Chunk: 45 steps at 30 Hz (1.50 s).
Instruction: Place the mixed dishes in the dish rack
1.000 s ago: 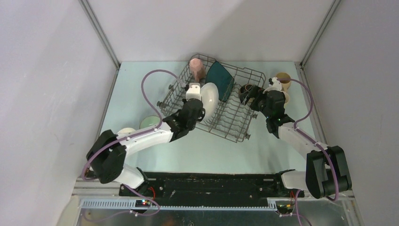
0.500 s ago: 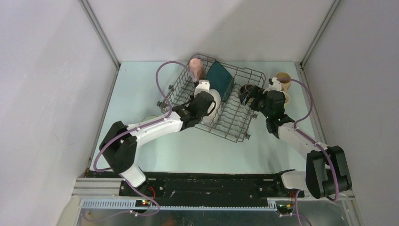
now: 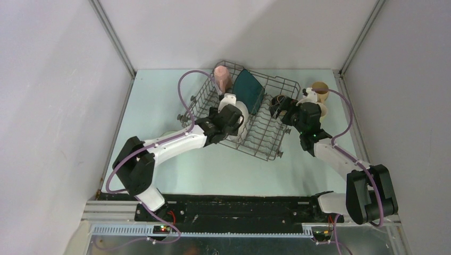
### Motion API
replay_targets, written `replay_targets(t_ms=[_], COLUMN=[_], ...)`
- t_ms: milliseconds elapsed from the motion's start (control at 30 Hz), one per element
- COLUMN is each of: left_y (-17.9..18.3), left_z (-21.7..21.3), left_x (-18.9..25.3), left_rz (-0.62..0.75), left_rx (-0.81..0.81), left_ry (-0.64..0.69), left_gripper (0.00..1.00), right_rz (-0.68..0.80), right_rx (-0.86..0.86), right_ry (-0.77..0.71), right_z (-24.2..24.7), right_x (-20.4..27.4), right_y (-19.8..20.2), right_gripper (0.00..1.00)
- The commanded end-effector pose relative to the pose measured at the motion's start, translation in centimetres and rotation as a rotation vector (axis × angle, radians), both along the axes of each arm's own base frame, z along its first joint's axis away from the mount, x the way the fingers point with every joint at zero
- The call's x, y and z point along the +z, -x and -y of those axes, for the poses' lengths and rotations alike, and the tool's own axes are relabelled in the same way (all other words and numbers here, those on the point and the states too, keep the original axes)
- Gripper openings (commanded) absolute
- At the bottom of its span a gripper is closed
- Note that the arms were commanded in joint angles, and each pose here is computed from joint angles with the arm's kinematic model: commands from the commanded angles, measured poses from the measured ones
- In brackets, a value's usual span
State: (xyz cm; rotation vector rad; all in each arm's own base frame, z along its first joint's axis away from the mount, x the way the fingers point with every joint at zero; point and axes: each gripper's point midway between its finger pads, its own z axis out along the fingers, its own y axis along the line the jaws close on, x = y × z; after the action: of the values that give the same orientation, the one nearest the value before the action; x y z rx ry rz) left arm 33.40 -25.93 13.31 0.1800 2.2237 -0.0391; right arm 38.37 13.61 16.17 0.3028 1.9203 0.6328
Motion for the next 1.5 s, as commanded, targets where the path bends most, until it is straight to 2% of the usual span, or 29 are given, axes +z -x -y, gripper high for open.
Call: replay_targets(t_ms=[0, 100, 267, 367, 467, 600, 767, 833, 1000, 1200, 1467], left_y=[-0.1, 0.5, 2.3, 3.3, 3.8, 3.6, 3.1, 3.2, 4.5, 5.9, 6.5], left_z=[-1.4, -2.7, -5.7, -7.6, -10.2, -12.8, -12.9, -13.0, -13.5, -13.7, -14.2], left_x=[2.8, 4.7, 5.8, 7.5, 7.3, 7.2, 6.9, 6.9, 8.1, 8.0, 8.8], left_rz=[0.029, 0.057, 0.058, 0.094, 0.104, 0.146, 0.156, 0.167, 0.237, 0.232, 0.286], left_rx=[0.012, -0.005, -0.016, -0.016, 0.006, 0.099, 0.126, 0.129, 0.092, 0.084, 0.088], left_ry=[0.023, 0.069, 0.098, 0.171, 0.284, 0.374, 0.542, 0.560, 0.570, 0.587, 0.620], left_gripper=[0.78, 0.85, 0.90, 0.91, 0.91, 0.91, 0.90, 0.90, 0.90, 0.90, 0.90], right_rz=[0.063, 0.061, 0.057, 0.027, -0.044, -0.112, -0.148, -0.169, -0.262, -0.355, -0.430], right_rx=[-0.026, -0.061, -0.094, -0.171, -0.316, -0.377, -0.472, -0.526, -0.752, -0.794, -0.834], right_ry=[0.022, 0.036, 0.039, 0.050, 0.049, 0.060, 0.039, 0.017, -0.067, -0.150, -0.144], right_z=[0.4, 1.0, 1.5, 2.8, 5.1, 7.2, 12.1, 13.8, 19.1, 20.9, 21.5], right_x=[1.7, 1.6, 1.7, 1.7, 1.2, 0.7, 1.6, 1.8, 1.0, -1.5, -4.8], right_y=[-0.2, -0.3, -0.3, -0.3, -0.2, 0.4, 1.4, 1.6, 2.3, 1.1, -1.0], right_gripper=[0.98, 0.99, 0.99, 1.00, 1.00, 0.99, 0.99, 0.99, 0.85, 0.75, 0.72])
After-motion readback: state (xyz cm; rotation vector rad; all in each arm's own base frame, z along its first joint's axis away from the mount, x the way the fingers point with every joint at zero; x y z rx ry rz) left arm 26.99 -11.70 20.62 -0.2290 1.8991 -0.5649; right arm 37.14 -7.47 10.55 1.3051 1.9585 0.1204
